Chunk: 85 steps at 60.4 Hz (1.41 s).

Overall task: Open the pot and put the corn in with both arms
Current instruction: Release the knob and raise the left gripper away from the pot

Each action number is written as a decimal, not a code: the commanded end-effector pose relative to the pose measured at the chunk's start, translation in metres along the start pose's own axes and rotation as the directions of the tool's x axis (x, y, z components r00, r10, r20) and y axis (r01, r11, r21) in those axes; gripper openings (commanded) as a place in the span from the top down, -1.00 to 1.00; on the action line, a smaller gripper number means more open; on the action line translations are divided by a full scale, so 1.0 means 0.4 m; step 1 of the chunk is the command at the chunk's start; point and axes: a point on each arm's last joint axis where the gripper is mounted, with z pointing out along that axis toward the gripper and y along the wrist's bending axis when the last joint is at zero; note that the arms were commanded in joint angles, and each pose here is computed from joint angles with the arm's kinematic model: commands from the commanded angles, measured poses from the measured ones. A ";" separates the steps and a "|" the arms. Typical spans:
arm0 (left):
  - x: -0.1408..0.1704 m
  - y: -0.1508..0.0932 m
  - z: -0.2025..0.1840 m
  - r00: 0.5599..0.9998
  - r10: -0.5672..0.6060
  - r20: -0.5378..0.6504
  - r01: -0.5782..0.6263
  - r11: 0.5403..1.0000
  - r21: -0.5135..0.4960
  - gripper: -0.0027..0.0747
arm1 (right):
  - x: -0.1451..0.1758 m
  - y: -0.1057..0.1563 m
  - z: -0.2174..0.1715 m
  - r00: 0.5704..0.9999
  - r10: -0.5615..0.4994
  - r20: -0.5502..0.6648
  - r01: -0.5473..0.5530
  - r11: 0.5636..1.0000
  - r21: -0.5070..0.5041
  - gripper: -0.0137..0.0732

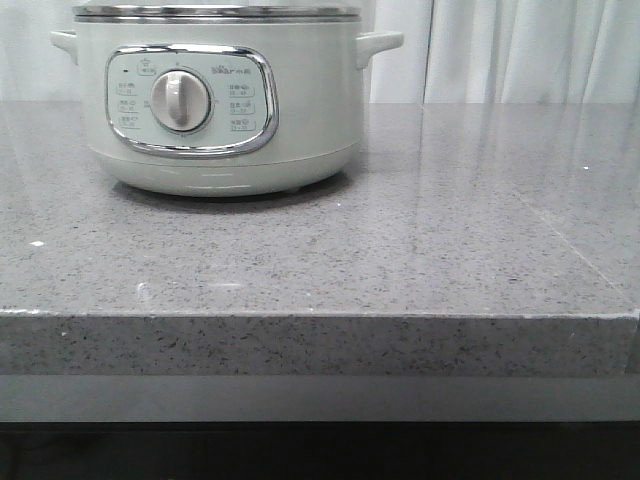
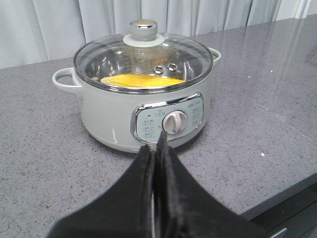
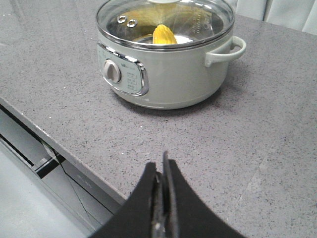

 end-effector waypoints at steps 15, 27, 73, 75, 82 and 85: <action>0.023 0.024 -0.022 0.979 0.073 0.189 -0.041 0.985 -0.167 0.98 | -0.034 0.001 -0.012 0.995 -0.001 0.098 0.001 1.000 0.002 0.84; 0.164 0.044 -0.003 0.943 0.104 0.316 0.014 0.937 -0.348 0.98 | -0.034 0.001 -0.012 0.995 -0.001 0.098 0.001 1.000 0.002 0.84; 0.365 0.054 0.035 0.908 -0.021 0.418 0.200 0.899 -0.389 0.98 | -0.033 0.001 -0.011 0.995 -0.001 0.096 0.001 1.000 0.002 0.84; 0.365 0.054 0.035 0.908 -0.021 0.418 0.200 0.899 -0.389 0.98 | -0.033 0.001 -0.011 0.995 -0.001 0.096 0.001 1.000 0.002 0.84; 0.365 0.054 0.035 0.908 -0.021 0.418 0.200 0.899 -0.389 0.98 | -0.033 0.001 -0.011 0.995 -0.001 0.096 0.001 1.000 0.002 0.84; 0.365 0.054 0.035 0.908 -0.021 0.418 0.200 0.899 -0.389 0.98 | -0.033 0.001 -0.011 0.995 -0.001 0.096 0.001 1.000 0.002 0.84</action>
